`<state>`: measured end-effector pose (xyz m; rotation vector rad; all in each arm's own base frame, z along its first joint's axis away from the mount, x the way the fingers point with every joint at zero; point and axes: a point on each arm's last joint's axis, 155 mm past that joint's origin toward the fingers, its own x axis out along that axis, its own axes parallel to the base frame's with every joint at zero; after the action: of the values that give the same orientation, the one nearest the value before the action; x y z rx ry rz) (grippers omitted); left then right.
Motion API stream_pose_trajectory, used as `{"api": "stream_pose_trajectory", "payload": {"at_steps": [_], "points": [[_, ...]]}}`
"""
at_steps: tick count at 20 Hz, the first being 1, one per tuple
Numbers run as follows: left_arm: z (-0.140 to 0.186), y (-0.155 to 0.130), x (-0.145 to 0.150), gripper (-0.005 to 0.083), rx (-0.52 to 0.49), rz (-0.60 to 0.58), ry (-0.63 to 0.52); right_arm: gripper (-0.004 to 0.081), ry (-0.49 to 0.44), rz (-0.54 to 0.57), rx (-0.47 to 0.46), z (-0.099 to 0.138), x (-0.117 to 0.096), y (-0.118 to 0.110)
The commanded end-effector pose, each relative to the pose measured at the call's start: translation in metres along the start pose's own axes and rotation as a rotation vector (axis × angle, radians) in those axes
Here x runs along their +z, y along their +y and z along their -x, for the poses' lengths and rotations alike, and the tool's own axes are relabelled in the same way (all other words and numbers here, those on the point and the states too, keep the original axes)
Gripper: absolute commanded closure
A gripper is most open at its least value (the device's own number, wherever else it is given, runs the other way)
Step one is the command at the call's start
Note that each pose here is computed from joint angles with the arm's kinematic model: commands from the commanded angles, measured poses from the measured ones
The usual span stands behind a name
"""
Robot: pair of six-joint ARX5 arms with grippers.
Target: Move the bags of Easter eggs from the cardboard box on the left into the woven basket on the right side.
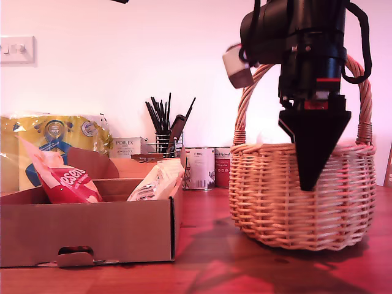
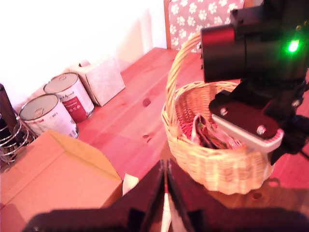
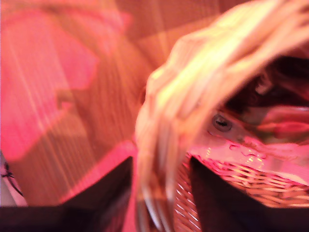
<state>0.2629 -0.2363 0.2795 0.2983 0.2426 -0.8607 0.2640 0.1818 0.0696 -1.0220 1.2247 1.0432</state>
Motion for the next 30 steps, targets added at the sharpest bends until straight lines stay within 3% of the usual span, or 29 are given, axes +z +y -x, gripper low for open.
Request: {"api": "stream_pose_trajectory", "payload": {"at_steps": [1, 7, 13, 15, 16, 17, 19, 24, 27, 30], "points": [[-0.001, -0.002, -0.006, 0.0793, -0.004, 0.008, 0.007, 0.0355, -0.001, 0.018, -0.023, 0.005, 0.000, 0.006], [-0.001, -0.006, -0.005, 0.0793, -0.025, 0.008, 0.002, 0.0339, -0.016, 0.001, -0.139, 0.035, -0.001, 0.003], [-0.001, -0.002, -0.006, 0.0793, -0.016, 0.011, 0.003, 0.0308, -0.104, -0.109, -0.224, 0.081, -0.002, 0.024], [0.000, 0.002, -0.008, 0.0793, -0.005, 0.013, 0.008, 0.0315, -0.162, -0.216, -0.283, 0.103, -0.004, 0.027], [0.000, 0.004, -0.009, 0.0793, 0.000, 0.010, 0.014, 0.0356, -0.205, -0.272, -0.288, 0.113, -0.004, 0.032], [0.000, 0.006, -0.011, 0.0793, 0.006, 0.014, 0.020, 0.0458, -0.243, -0.326, -0.281, 0.120, -0.003, 0.038], [-0.003, 0.015, -0.019, 0.0793, 0.026, 0.023, 0.043, 0.0777, -0.326, -0.401, -0.232, 0.133, 0.001, 0.055], [-0.024, 0.025, -0.043, 0.0793, -0.019, 0.017, 0.104, 0.0784, -0.640, -0.473, -0.301, 0.178, 0.014, 0.064], [-0.039, 0.030, -0.054, 0.0793, -0.054, -0.040, 0.114, 0.0784, -0.755, -0.546, -0.399, 0.182, -0.005, 0.059], [-0.058, 0.035, -0.068, 0.0791, -0.070, -0.030, 0.138, 0.0784, -0.814, -0.581, -0.440, 0.169, -0.031, 0.063]]}}
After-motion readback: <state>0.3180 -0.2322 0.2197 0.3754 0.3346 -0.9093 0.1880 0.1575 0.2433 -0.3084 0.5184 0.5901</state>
